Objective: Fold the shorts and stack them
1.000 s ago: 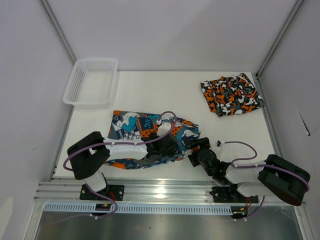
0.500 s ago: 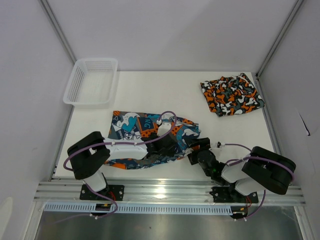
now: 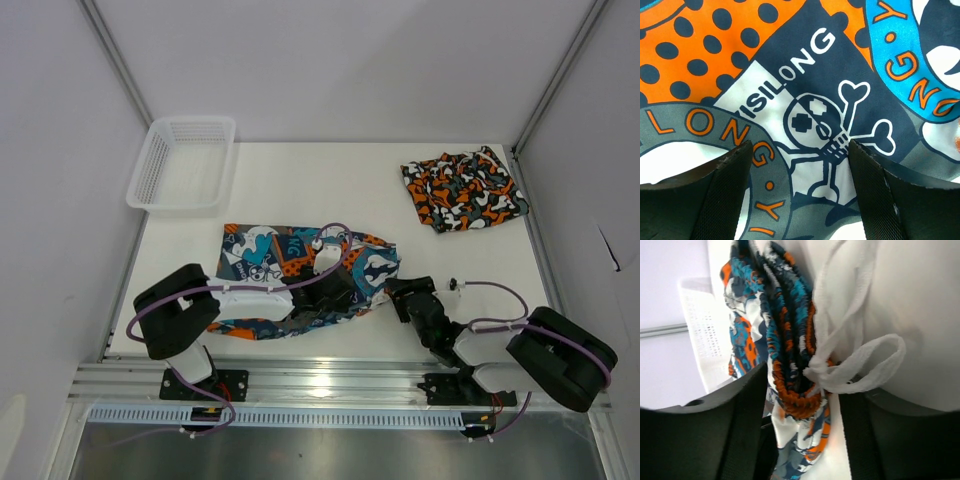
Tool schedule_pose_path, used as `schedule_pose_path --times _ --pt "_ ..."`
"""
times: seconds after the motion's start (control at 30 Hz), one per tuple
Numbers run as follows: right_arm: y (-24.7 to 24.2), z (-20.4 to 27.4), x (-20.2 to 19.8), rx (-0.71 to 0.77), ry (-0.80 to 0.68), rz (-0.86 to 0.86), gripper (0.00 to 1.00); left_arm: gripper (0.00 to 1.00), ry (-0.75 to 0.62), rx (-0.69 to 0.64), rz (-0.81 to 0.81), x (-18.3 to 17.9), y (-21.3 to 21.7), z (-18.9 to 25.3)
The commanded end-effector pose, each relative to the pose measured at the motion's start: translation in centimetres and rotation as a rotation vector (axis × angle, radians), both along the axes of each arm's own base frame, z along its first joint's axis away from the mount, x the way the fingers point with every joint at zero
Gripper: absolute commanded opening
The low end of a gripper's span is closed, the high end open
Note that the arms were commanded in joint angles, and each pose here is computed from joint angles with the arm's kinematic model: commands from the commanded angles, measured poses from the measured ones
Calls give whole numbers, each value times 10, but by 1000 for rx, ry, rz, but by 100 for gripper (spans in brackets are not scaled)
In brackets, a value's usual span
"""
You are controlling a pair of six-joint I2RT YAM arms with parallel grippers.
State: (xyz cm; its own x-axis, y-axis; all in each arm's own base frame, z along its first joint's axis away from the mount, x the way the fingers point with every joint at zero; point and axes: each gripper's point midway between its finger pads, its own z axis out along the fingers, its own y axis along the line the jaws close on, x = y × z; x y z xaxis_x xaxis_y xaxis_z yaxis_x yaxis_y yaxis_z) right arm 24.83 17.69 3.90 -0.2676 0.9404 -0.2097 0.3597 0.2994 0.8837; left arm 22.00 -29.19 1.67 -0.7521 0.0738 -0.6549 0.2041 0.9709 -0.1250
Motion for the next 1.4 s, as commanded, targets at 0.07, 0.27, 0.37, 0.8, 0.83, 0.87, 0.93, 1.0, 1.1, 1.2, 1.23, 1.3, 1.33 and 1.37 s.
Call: schedule_pose_path --times 0.07,0.27,0.37,0.8,0.83,0.87,0.93,1.0,1.1,1.2,1.23,1.3,1.33,1.37 --pt "-19 -24 -12 -175 46 41 47 80 135 39 10 -26 16 -38" --pt "-12 -19 -12 -183 54 75 13 80 118 53 8 -23 17 -32" --pt "-12 -18 -15 -218 83 93 5 80 92 63 1 -19 17 -24" --pt "-1 13 -31 -402 263 255 0 83 -246 71 -210 -34 -35 69" --pt "0 18 -29 -411 267 259 0 83 -276 63 -223 -35 -39 74" --pt "0 18 -30 -430 277 270 0 84 -304 76 -269 -42 -42 75" --pt "1 20 -32 -447 286 286 0 84 -357 52 -271 -43 -47 83" --pt "6 28 -32 -441 279 302 0 84 -378 48 -318 -48 -52 82" --pt "9 34 -33 -431 275 320 0 86 -411 -24 -374 -53 -66 90" --pt "13 42 -34 -419 267 336 0 87 -426 -49 -418 -56 -76 91" --pt "14 42 -34 -413 268 340 0 87 -432 -41 -434 -56 -79 88" --pt "19 45 -36 -396 270 362 0 87 -436 -36 -446 -56 -81 84" --pt "19 44 -36 -390 277 362 0 87 -447 -41 -453 -55 -85 83" --pt "21 45 -35 -384 276 369 0 87 -448 -51 -464 -56 -88 83"
